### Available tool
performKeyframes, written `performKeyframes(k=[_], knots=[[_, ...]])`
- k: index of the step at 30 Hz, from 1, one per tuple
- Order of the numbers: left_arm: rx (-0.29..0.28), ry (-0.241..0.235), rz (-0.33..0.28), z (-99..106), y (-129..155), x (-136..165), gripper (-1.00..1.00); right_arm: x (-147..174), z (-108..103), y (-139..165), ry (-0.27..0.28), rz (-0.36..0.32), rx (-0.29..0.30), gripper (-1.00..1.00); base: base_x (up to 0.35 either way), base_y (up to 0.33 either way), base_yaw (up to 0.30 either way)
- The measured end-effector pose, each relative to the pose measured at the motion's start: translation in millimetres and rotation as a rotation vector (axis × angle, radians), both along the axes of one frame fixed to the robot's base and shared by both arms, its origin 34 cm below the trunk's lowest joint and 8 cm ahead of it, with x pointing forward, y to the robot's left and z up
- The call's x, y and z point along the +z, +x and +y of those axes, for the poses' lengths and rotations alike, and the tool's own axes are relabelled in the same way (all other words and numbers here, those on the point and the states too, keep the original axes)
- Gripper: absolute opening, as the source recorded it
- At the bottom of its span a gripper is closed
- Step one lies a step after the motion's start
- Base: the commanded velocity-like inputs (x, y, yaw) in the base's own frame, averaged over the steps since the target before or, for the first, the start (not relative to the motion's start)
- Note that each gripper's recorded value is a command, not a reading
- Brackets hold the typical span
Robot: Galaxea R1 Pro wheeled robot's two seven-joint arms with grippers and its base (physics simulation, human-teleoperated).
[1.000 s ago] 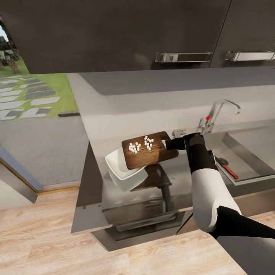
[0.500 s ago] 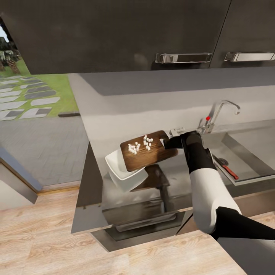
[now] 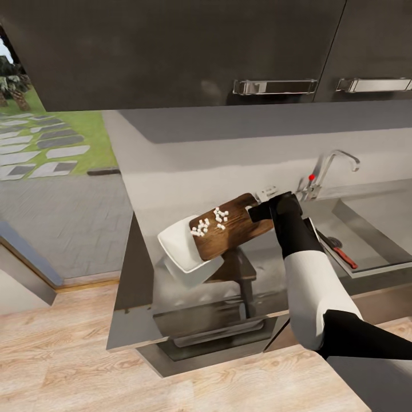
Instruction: In the kitchen, take the Vidalia onion out of the sink, dice it on the chopping board with the paring knife, put the diced onion into the bowl on the countertop, then place both the paring knife and the chopping board into the sink.
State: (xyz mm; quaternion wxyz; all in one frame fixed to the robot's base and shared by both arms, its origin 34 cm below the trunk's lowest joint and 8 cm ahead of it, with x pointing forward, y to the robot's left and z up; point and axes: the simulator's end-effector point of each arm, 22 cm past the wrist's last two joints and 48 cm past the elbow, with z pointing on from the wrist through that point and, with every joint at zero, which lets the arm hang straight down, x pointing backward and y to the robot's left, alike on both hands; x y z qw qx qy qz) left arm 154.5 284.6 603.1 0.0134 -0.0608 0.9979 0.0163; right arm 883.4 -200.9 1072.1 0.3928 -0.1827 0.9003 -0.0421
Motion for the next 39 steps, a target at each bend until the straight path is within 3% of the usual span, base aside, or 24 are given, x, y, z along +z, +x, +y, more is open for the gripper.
performKeyframes(k=[5,12,23,30,39], knots=[[0.0,-0.001,0.0,-0.3,0.0,0.0,1.0,4.1,-4.9,-2.6,0.009,0.028,-0.037,-1.0,0.0,0.0,0.0],[0.0,-0.003,0.0,-0.6,0.1,0.0,1.0,12.6,-2.8,-1.1,0.003,0.015,-0.037,-1.0,0.0,0.0,0.0],[0.0,-0.004,0.0,-1.1,0.1,0.0,1.0,37.5,24.9,-3.2,-0.118,-0.011,0.023,-1.0,0.0,0.0,0.0],[0.0,-0.005,-0.001,-1.9,0.2,-0.1,1.0,62.5,16.6,5.9,-0.185,-0.049,0.006,-1.0,0.0,0.0,0.0],[-0.001,-0.005,-0.001,-1.7,0.3,-0.1,1.0,66.5,13.3,6.1,-0.19,-0.042,-0.011,-1.0,0.0,0.0,0.0]])
